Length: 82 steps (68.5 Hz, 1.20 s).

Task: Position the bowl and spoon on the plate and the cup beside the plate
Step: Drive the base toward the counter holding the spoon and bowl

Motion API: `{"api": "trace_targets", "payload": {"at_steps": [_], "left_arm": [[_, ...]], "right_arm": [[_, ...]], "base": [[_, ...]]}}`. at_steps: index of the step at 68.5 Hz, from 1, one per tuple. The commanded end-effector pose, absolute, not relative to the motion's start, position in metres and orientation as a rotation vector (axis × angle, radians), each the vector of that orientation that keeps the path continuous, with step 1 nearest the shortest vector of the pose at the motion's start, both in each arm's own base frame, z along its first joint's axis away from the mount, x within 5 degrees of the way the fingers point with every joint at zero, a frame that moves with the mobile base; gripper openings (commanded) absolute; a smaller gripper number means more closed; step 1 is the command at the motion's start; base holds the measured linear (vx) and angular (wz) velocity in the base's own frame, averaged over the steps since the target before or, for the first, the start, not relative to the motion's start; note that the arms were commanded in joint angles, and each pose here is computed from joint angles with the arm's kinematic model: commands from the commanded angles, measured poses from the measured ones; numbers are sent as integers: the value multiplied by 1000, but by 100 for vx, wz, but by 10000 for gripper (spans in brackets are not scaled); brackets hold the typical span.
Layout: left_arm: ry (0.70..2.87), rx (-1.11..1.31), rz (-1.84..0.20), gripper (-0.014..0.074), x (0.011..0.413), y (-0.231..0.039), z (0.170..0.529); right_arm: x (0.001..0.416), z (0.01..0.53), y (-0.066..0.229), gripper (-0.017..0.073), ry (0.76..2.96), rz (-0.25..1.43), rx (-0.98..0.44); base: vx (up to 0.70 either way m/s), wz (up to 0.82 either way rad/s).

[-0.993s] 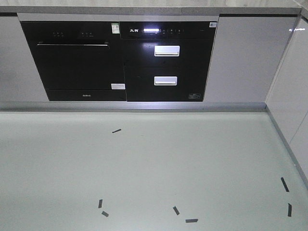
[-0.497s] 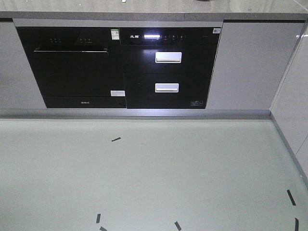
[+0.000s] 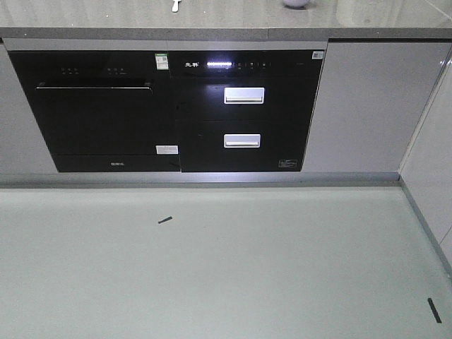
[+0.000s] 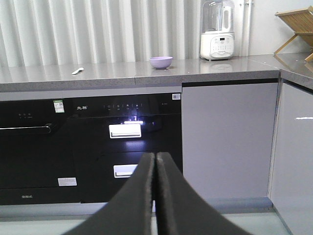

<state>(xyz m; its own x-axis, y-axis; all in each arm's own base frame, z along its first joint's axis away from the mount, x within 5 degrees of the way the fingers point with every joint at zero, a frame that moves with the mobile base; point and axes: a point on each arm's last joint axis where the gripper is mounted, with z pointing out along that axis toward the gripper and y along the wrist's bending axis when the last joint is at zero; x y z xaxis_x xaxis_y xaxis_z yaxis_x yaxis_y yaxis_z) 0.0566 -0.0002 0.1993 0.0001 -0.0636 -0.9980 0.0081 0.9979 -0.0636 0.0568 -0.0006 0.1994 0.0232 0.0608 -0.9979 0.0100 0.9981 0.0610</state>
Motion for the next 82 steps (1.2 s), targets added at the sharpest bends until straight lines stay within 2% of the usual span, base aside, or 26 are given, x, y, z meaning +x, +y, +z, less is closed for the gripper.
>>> {"api": "trace_targets", "payload": {"at_steps": [1,82], "left_arm": [[1464,-46,-72,-6,54,-1,213],[1464,-46,-72,-6,54,-1,213]], "right_arm": [[56,204,-1,-10,1474,32,52],[56,204,-1,-10,1474,32,52]], "base": [[19,-3],[18,-3]]}}
